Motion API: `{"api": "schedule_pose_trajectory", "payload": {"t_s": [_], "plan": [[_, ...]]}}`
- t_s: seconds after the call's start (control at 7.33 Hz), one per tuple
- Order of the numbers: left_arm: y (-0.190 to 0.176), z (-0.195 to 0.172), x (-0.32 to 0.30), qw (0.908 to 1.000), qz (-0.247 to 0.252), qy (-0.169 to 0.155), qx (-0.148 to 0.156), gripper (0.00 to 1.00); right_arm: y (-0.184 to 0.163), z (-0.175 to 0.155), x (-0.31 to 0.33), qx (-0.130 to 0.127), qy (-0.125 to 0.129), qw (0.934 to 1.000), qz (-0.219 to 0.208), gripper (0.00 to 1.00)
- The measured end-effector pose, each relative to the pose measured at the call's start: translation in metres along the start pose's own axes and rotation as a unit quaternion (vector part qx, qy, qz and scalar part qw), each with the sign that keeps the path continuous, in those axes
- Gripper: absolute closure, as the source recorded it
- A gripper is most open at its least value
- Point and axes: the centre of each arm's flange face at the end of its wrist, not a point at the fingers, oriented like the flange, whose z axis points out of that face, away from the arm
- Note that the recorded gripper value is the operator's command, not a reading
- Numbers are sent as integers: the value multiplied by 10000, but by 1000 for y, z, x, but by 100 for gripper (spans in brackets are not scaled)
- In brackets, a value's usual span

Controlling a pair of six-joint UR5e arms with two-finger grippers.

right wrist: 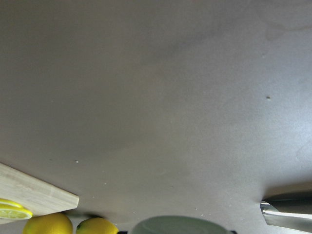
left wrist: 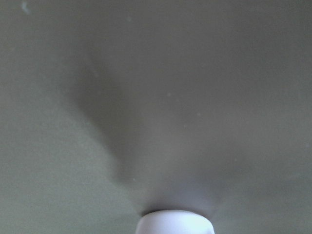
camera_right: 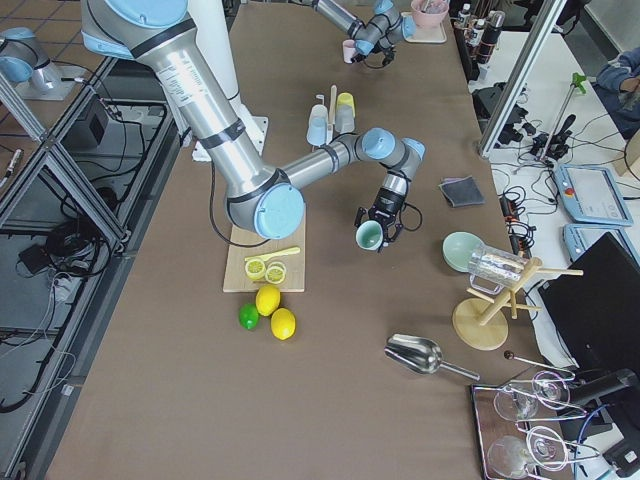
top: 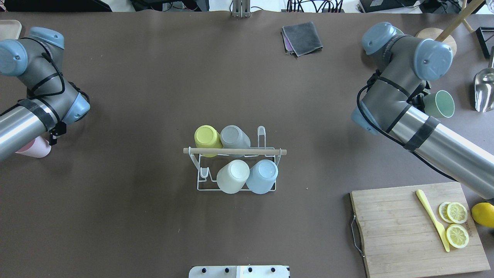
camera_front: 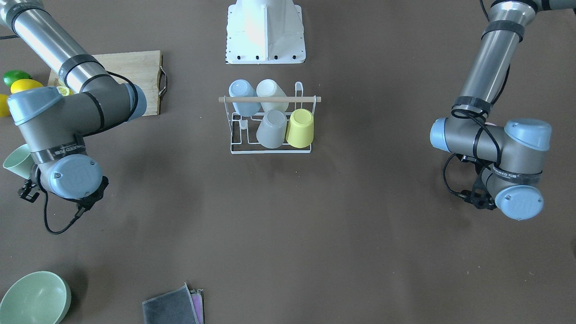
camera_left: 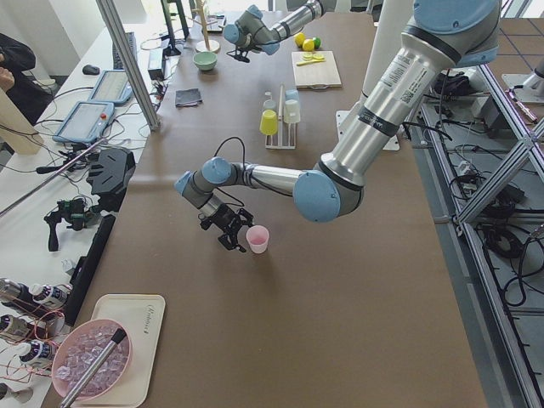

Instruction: Place cup on cup holder

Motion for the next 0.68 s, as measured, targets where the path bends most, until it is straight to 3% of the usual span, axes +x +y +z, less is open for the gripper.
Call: {"api": "schedule_pose_trajectory", "payload": {"t_s": [0.27,0.41,0.55,0.68], "plan": [[-3,9,0,9999,40,0,-98,2,43,2,23,713,-260,9971,91,100],[-4,13,-1,9999,52,5,-138,3,66,2,32,1163,-498,9917,227,100],[-4,15,-2,9998,58,13,-179,4,89,0,44,1702,-711,9823,331,100],[-4,17,-2,9997,70,26,-231,15,108,-5,50,2217,-816,9712,326,100]]}}
